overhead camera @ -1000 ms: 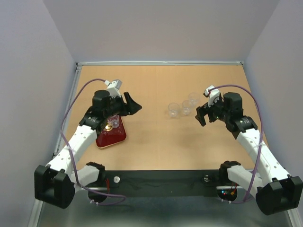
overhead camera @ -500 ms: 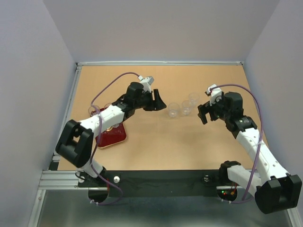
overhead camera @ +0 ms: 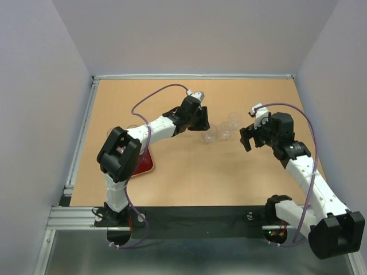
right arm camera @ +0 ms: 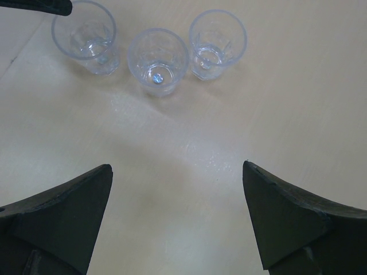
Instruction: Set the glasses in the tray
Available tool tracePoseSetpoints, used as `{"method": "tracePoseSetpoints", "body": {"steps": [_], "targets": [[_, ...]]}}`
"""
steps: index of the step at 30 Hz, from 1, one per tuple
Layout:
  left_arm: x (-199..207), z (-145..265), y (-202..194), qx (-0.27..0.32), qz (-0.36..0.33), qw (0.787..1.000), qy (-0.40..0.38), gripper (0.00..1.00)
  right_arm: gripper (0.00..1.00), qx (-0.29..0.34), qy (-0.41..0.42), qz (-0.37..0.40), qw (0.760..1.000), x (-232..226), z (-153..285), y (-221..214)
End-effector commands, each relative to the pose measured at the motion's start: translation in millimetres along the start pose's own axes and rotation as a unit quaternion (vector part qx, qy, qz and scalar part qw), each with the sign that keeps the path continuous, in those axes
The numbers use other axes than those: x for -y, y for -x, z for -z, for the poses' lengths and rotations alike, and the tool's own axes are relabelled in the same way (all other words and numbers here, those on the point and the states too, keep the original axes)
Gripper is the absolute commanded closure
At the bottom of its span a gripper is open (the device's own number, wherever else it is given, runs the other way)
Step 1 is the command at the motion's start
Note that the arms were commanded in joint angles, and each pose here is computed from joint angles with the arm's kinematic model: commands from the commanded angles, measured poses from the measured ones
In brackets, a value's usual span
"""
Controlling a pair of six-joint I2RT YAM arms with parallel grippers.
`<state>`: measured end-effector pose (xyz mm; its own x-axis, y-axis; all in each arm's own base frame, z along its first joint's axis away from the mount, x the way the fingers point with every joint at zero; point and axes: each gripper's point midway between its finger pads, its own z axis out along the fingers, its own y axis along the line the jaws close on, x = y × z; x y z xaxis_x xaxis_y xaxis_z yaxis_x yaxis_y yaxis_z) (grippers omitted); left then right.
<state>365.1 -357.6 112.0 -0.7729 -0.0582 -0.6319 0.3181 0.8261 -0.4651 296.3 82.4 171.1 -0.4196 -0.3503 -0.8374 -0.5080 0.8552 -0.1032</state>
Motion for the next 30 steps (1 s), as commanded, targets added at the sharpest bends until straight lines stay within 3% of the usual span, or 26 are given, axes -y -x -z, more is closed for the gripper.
{"method": "tracePoseSetpoints", "body": {"steps": [1, 10, 14, 15, 20, 23, 30], "targets": [[-2.8, -0.3, 18.9, 0.016, -0.025, 0.999, 0.038, 0.47, 0.0, 0.026, -0.016, 0.007, 0.999, 7.8, 2.8, 12.4], [1.7, -22.2, 2.0, -0.022, -0.054, 0.997, 0.055, 0.56, 0.0, 0.027, -0.018, 0.008, 0.999, 8.4, 3.1, 12.6], [-8.5, -25.7, 1.8, -0.022, -0.072, 0.992, 0.097, 0.78, 0.0, 0.028, -0.018, 0.008, 0.999, 8.7, 3.5, 13.2], [-9.3, -24.7, 4.3, -0.018, -0.077, 0.991, 0.104, 1.0, 0.0, 0.027, -0.019, 0.007, 0.999, 8.8, 3.5, 12.8], [-6.5, 7.5, 17.7, 0.022, -0.088, 0.987, 0.133, 1.0, 0.0, 0.028, -0.02, 0.006, 0.999, 9.3, 4.2, 12.6], [-25.2, 37.0, 3.2, 0.029, -0.072, 0.985, 0.154, 1.0, 0.0, 0.029, -0.02, 0.006, 0.999, 9.7, 4.6, 12.9], [-58.8, 121.0, -13.8, 0.093, 0.049, 0.98, 0.17, 1.0, 0.0, 0.034, -0.018, 0.006, 0.999, 9.5, 6.0, 14.7]]}}
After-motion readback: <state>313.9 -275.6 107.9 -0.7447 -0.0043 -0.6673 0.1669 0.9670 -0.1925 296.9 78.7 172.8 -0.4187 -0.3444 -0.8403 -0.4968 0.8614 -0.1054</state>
